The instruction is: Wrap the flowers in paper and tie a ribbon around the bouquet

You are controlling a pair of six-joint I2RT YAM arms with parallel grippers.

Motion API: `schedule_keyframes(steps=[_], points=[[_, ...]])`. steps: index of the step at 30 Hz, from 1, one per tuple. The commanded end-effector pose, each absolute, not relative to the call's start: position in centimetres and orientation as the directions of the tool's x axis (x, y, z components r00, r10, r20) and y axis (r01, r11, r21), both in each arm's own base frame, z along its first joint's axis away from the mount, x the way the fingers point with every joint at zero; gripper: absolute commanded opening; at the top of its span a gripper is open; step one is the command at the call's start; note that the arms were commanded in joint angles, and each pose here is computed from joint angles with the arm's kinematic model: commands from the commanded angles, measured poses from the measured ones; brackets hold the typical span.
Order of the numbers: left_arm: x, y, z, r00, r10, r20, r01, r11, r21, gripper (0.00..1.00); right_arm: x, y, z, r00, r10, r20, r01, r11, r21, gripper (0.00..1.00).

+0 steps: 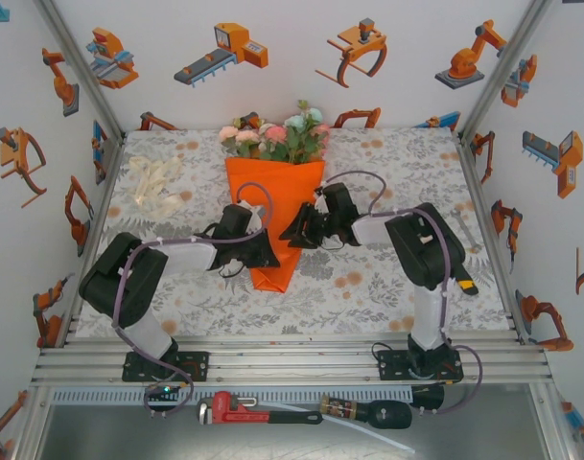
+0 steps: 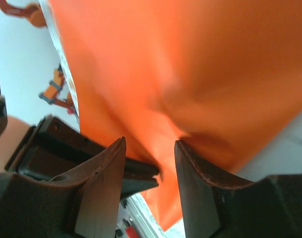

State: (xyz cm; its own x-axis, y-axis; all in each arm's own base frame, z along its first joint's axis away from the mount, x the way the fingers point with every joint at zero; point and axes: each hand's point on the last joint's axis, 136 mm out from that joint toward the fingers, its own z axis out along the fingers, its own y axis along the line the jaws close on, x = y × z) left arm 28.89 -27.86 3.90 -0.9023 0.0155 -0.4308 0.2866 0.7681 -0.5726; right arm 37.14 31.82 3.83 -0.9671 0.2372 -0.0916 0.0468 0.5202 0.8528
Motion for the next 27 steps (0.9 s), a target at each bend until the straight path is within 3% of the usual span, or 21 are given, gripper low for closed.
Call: schedule_keyframes(steps=[1, 8, 19, 23, 27], points=[[27.4, -25.7, 1.2, -0.927, 0.024, -0.374, 0.229, 0.825, -0.516, 0.19, 41.9, 29.6, 4.3, -0.917, 0.375, -0.135, 0.071, 0.486, 0.871, 0.44], [27.2, -25.4, 1.7, -0.921, 0.013, -0.39, 0.231, 0.824, -0.518, 0.19, 49.5, 24.9, 3.1, -0.844, 0.506, -0.176, 0.113, 0.488, 0.865, 0.44], [27.1, -24.2, 2.2, -0.908, -0.01, -0.419, 0.223, 0.835, -0.503, 0.18, 61.3, 20.2, 2.1, -0.783, 0.555, -0.28, 0.164, 0.62, 0.767, 0.44], [27.4, -24.2, 3.1, -0.899, -0.024, -0.438, 0.227, 0.829, -0.511, 0.19, 63.5, 20.3, 4.7, -0.782, 0.543, -0.306, 0.124, 0.616, 0.778, 0.44], [28.4, -24.7, 5.1, -0.881, -0.048, -0.471, 0.24, 0.813, -0.531, 0.31, 62.3, 21.1, 11.2, -0.77, 0.514, -0.379, 0.013, 0.606, 0.796, 0.45]])
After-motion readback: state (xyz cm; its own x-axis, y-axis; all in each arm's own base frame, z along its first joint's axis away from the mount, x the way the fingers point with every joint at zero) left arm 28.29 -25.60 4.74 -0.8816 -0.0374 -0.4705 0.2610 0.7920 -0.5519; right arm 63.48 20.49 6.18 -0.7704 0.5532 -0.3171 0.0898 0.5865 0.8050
